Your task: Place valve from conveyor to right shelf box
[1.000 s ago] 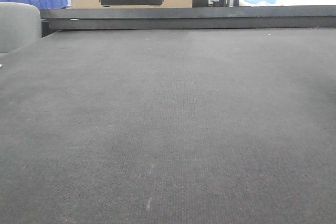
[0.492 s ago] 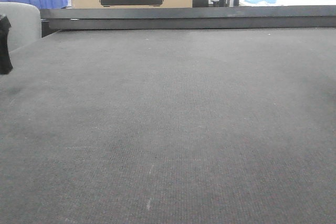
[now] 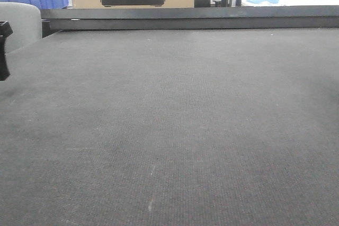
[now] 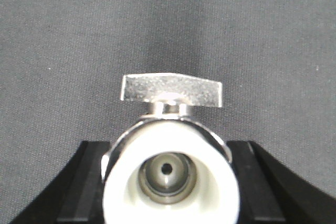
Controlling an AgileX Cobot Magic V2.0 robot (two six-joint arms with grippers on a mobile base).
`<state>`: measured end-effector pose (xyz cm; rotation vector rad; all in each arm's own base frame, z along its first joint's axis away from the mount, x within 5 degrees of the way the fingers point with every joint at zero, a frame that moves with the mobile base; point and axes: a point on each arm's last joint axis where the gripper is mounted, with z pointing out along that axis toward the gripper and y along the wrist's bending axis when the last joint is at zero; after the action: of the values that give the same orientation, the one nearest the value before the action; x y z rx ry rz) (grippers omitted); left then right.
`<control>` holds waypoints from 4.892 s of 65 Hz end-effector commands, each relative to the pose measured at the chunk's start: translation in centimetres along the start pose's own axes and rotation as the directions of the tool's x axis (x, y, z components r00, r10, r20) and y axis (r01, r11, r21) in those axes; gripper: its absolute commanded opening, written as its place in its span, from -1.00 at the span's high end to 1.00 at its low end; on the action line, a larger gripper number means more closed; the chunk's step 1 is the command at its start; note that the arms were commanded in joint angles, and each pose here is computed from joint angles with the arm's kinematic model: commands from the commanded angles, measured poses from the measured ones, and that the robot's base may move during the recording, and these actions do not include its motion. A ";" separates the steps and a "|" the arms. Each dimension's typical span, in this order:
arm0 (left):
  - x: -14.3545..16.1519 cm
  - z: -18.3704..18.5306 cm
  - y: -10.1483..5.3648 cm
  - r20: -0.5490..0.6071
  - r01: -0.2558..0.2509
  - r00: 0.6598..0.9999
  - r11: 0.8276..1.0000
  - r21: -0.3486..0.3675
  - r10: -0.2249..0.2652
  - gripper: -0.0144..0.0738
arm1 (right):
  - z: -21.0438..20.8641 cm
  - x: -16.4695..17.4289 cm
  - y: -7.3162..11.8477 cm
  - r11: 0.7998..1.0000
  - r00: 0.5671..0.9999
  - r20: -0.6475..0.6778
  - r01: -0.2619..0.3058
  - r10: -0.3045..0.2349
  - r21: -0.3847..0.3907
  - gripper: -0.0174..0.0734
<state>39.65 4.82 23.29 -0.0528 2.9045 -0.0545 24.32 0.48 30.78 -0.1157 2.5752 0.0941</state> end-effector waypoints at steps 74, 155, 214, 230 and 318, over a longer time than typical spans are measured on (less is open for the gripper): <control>13.0 -17.1 -5.3 0.653 -0.131 0.744 0.989 -0.067 0.142 0.93 | -6.9 4.2 0.9 0.999 0.902 0.431 0.006 -0.027 0.051 0.95; 17.7 -24.3 -5.3 0.879 -0.107 0.458 0.990 -0.097 0.135 0.93 | -14.3 1.5 1.4 0.997 0.743 0.667 0.010 -0.057 0.074 0.95; 17.7 -24.3 -5.3 0.879 -0.107 0.458 0.990 -0.097 0.135 0.93 | -14.3 1.5 1.4 0.997 0.743 0.667 0.010 -0.057 0.074 0.95; 17.7 -24.3 -5.3 0.879 -0.107 0.458 0.990 -0.097 0.135 0.93 | -14.3 1.5 1.4 0.997 0.743 0.667 0.010 -0.057 0.074 0.95; 17.7 -24.3 -5.3 0.879 -0.107 0.458 0.990 -0.097 0.135 0.93 | -14.3 1.5 1.4 0.997 0.743 0.667 0.010 -0.057 0.074 0.95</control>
<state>17.05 -0.21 42.08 0.1097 1.8910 0.0492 15.51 0.54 40.70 -0.0869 1.9469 0.0457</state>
